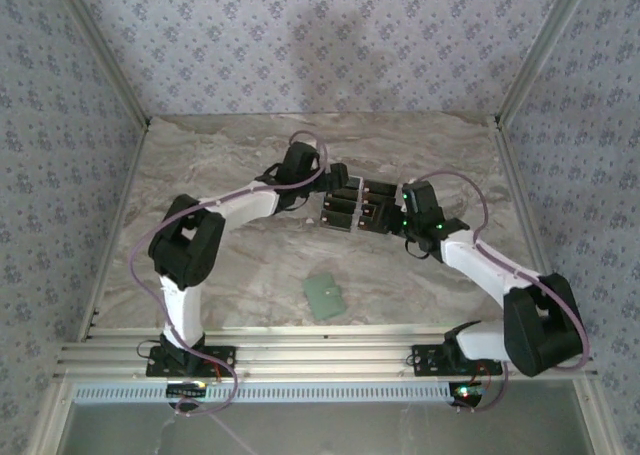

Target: Put the credit cards into the card holder

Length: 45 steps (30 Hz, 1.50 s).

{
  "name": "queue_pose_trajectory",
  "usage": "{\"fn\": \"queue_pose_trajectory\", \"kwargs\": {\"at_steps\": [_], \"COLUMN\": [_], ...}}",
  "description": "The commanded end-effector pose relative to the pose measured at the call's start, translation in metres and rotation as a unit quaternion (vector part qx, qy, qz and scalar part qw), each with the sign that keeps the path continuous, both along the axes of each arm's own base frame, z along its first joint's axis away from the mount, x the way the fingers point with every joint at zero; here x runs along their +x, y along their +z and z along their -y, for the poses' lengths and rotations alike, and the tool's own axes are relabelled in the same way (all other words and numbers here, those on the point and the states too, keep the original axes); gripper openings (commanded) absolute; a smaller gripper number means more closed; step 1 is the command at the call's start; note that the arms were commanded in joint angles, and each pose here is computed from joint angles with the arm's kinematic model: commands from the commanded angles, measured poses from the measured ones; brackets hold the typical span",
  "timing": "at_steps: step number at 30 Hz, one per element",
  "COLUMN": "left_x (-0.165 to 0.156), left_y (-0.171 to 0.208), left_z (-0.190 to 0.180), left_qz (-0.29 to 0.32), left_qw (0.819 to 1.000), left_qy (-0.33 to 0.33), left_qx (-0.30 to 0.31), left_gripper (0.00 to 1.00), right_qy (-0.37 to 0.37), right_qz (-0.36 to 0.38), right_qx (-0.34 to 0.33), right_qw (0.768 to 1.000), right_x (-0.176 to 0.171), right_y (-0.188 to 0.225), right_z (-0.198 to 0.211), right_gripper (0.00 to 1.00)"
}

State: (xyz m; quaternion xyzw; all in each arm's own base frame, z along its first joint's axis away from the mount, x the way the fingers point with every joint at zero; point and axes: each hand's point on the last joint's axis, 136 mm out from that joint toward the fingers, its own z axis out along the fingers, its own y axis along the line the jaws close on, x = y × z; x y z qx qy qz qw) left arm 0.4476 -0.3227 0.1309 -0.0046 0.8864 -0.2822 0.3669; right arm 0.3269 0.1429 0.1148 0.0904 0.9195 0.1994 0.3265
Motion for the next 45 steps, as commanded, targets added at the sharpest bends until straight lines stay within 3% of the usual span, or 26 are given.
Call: {"fn": "queue_pose_trajectory", "kwargs": {"at_steps": [1,9,14,19,28,45], "left_x": [-0.001,-0.034,-0.079,-0.124,-0.159,-0.16], "left_y": [0.045,0.068,0.048,0.021,-0.004,-0.012], "left_z": [-0.021,-0.104,-0.162,-0.196,-0.217,-0.218], "left_qz": [0.032,0.035,-0.025,-0.06,-0.077,-0.082], "left_qw": [0.999,0.995,0.987,0.981,0.977,0.977], "left_qy": [0.021,0.097,0.154,0.176,0.191,0.191], "left_qx": [-0.017,-0.006,0.034,0.053,0.054,0.058], "left_gripper": [1.0,1.0,1.0,1.0,1.0,1.0], "right_qy": [0.018,0.119,0.175,0.204,0.223,0.237], "right_qz": [0.015,-0.012,-0.058,-0.086,-0.101,-0.129], "right_qx": [0.0,-0.052,-0.117,-0.193,-0.257,-0.276], "right_qw": [1.0,0.991,0.976,0.956,0.935,0.923], "right_x": [-0.011,-0.071,-0.112,-0.139,-0.15,-0.156], "right_y": [0.025,0.029,-0.002,-0.031,-0.048,-0.073], "right_z": [-0.008,-0.063,-0.095,-0.116,-0.143,-0.155], "right_gripper": [0.65,0.63,0.61,0.57,0.54,0.52]}}
